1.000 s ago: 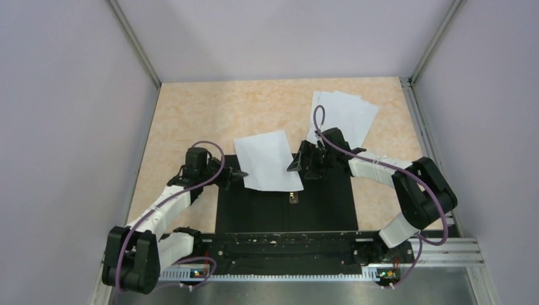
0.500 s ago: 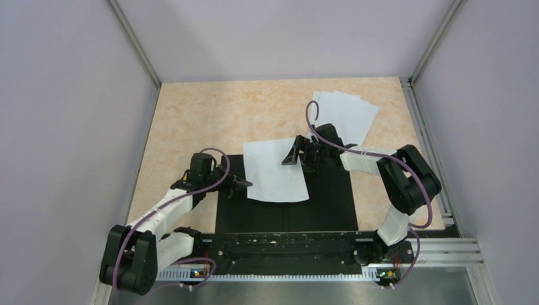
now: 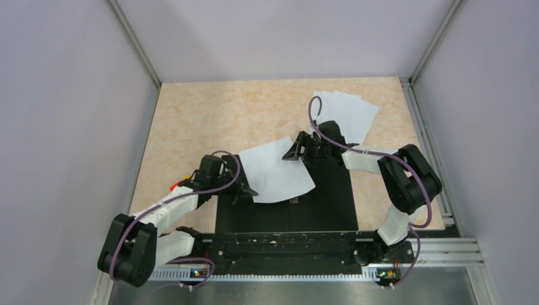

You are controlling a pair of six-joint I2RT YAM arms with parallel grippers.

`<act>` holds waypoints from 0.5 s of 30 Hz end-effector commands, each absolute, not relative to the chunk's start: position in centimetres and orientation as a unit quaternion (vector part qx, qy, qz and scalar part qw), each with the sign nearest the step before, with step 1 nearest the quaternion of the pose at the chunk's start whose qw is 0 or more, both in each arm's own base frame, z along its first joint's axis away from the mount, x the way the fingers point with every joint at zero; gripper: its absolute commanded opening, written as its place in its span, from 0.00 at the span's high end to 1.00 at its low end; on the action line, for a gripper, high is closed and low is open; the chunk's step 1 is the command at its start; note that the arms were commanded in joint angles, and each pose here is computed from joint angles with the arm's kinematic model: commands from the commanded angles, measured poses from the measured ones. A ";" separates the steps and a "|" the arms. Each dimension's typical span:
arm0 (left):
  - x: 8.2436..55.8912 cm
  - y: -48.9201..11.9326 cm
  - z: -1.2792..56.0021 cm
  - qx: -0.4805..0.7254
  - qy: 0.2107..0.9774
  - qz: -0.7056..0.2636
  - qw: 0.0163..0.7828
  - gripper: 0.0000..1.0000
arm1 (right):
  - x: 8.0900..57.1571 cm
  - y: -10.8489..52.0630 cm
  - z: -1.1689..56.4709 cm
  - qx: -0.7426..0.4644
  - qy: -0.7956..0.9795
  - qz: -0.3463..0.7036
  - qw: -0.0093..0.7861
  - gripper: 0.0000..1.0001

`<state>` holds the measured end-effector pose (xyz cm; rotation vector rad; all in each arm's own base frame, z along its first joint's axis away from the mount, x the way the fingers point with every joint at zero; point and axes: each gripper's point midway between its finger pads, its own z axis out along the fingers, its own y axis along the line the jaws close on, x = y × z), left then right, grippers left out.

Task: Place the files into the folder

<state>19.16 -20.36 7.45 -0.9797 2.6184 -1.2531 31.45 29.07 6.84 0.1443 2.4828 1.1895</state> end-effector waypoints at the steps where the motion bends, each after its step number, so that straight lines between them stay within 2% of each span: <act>1: 19.3 -20.8 7.9 -0.280 0.868 -0.407 0.055 1.00 | 31.6 29.1 7.0 0.047 0.876 0.439 0.196 0.34; 12: 18.5 -21.2 6.0 -0.217 0.906 -0.355 0.076 1.00 | 29.6 27.6 5.4 0.041 0.892 0.414 0.178 0.54; 15: 18.0 -21.1 5.0 -0.206 0.914 -0.340 0.077 1.00 | 29.2 27.4 5.3 0.039 0.893 0.413 0.176 0.56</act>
